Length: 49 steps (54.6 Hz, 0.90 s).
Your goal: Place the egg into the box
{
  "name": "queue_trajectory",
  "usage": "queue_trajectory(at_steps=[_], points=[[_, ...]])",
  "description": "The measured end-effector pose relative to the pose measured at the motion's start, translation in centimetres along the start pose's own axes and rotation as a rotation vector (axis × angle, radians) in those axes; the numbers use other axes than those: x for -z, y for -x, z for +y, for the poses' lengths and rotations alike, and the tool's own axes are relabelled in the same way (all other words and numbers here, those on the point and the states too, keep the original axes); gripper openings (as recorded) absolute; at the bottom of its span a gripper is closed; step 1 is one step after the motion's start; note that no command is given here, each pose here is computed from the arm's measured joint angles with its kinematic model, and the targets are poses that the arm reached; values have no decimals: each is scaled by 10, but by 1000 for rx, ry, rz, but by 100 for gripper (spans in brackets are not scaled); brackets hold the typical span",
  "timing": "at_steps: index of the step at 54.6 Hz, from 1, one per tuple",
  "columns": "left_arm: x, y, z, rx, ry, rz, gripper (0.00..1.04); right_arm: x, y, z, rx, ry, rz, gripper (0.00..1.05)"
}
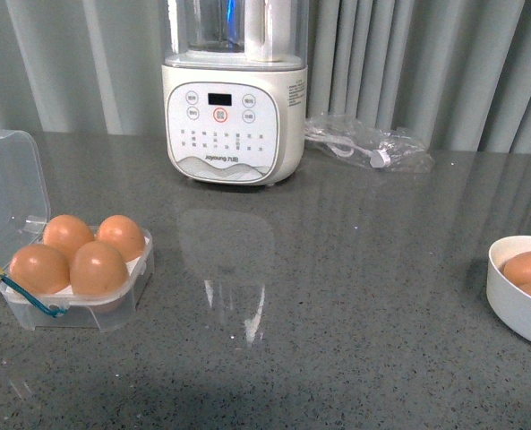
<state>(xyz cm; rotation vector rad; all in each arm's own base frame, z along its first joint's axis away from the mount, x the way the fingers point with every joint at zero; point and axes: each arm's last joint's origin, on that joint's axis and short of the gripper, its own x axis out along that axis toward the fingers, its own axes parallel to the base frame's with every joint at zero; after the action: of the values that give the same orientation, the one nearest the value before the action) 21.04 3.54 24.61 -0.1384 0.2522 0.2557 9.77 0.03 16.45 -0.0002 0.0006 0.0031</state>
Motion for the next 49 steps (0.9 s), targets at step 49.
queue_trajectory(at_steps=[49], points=[[0, -73, 9, 171, -31, 36, 98, 0, 0, 0, 0, 0, 0, 97]])
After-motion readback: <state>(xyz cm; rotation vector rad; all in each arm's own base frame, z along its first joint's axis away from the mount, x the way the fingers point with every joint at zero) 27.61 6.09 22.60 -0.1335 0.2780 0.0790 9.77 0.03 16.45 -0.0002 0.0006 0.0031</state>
